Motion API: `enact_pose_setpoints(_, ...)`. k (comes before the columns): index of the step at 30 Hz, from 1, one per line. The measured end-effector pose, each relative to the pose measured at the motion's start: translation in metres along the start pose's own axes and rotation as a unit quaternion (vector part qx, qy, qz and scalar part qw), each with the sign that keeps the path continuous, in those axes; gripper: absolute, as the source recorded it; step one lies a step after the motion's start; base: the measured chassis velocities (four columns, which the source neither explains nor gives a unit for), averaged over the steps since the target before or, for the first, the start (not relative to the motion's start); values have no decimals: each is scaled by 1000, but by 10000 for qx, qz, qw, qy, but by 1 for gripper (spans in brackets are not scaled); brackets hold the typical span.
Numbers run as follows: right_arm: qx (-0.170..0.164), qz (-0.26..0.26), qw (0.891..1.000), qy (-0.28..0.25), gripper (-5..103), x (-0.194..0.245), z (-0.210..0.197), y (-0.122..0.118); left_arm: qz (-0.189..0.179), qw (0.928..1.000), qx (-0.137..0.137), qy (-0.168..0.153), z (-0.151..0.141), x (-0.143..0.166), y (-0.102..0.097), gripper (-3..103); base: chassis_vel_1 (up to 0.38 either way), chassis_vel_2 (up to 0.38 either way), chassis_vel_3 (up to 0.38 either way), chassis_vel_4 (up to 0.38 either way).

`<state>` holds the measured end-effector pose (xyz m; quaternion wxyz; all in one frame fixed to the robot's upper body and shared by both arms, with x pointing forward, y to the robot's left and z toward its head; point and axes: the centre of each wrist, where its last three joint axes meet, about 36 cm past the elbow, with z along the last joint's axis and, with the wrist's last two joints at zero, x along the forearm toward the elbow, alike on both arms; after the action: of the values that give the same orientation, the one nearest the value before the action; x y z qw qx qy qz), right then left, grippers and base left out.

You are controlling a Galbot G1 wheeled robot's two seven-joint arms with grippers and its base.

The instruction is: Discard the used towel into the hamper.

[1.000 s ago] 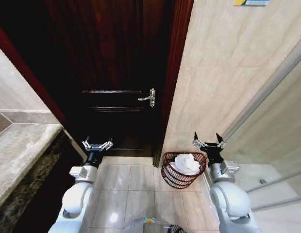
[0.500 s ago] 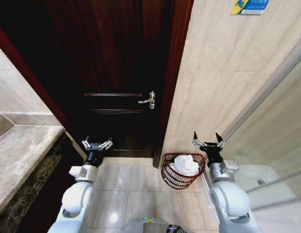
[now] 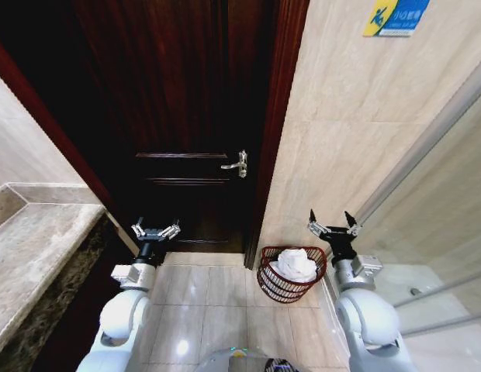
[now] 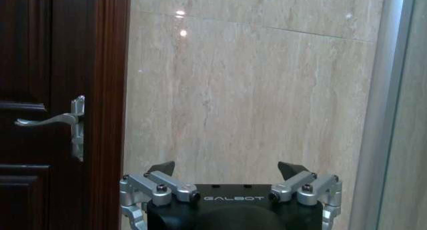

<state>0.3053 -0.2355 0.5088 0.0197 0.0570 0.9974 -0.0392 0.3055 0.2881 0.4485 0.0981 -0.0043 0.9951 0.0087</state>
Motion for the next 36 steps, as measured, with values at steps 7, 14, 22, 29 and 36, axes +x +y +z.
enact_pose_setpoints(7,-24,18,10000,-5,100,2,-1,2,31,10000,44,-2,0,1,1,100,0,0,0,0)
enact_pose_setpoints(14,-20,36,10000,5,100,4,-1,3,49,9998,156,-110,2,4,-1,100,0,0,0,0)
enact_pose_setpoints(22,-2,23,10000,65,100,9,-3,5,45,9998,132,-151,1,6,1,100,0,0,0,0)
enact_pose_setpoints(29,5,39,9999,108,100,11,-4,5,56,9998,115,-180,0,5,2,100,0,0,0,0)
enact_pose_setpoints(36,-7,60,9999,153,100,14,-2,7,65,9997,110,-184,-1,7,1,100,0,0,0,0)
